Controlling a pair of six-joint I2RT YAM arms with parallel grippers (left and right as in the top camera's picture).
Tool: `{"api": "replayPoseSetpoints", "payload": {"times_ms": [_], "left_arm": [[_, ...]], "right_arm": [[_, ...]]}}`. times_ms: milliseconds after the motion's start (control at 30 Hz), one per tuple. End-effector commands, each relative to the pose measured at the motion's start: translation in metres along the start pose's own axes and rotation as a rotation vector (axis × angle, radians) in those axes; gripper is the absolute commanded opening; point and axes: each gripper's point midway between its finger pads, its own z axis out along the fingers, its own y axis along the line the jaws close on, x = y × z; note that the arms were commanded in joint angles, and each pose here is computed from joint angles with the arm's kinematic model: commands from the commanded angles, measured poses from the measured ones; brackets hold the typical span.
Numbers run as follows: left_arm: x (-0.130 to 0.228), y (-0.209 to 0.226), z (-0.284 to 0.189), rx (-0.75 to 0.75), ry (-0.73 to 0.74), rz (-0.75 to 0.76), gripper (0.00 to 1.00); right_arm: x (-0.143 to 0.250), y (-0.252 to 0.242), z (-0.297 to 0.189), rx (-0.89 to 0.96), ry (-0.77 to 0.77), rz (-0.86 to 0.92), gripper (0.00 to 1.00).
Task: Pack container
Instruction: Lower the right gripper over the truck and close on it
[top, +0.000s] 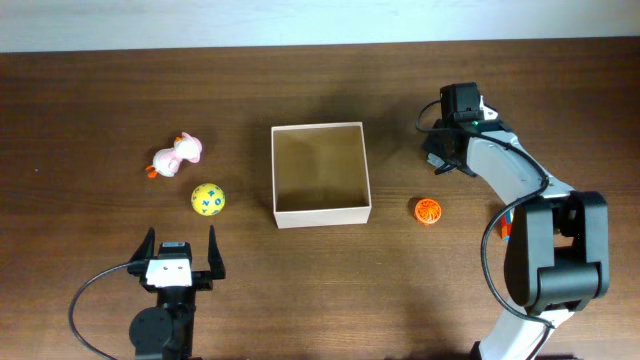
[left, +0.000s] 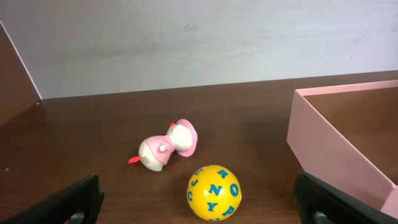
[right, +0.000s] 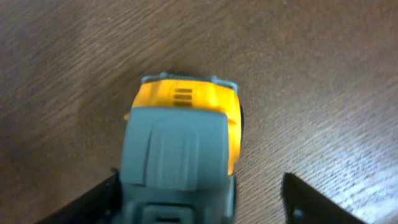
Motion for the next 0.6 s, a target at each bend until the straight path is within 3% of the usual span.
{"api": "replayPoseSetpoints", "payload": {"times_ms": [0, 300, 567], "left_arm": [[0.0008, -0.0003, -0.0003, 0.003, 0.000, 0.016, 0.99], [0.0008, -0.0003, -0.0003, 0.003, 0.000, 0.016, 0.99], [0.0008, -0.0003, -0.0003, 0.003, 0.000, 0.016, 0.99]], "right_arm": [[0.0029, -0.0062, 0.0052, 0.027, 0.002, -0.008, 0.66], [0.0039, -0.0066, 0.0058, 0.029, 0.005, -0.009, 0.42], [0.0025, -0.0058, 0.0058, 0.026, 0.000, -0.026, 0.34]]}}
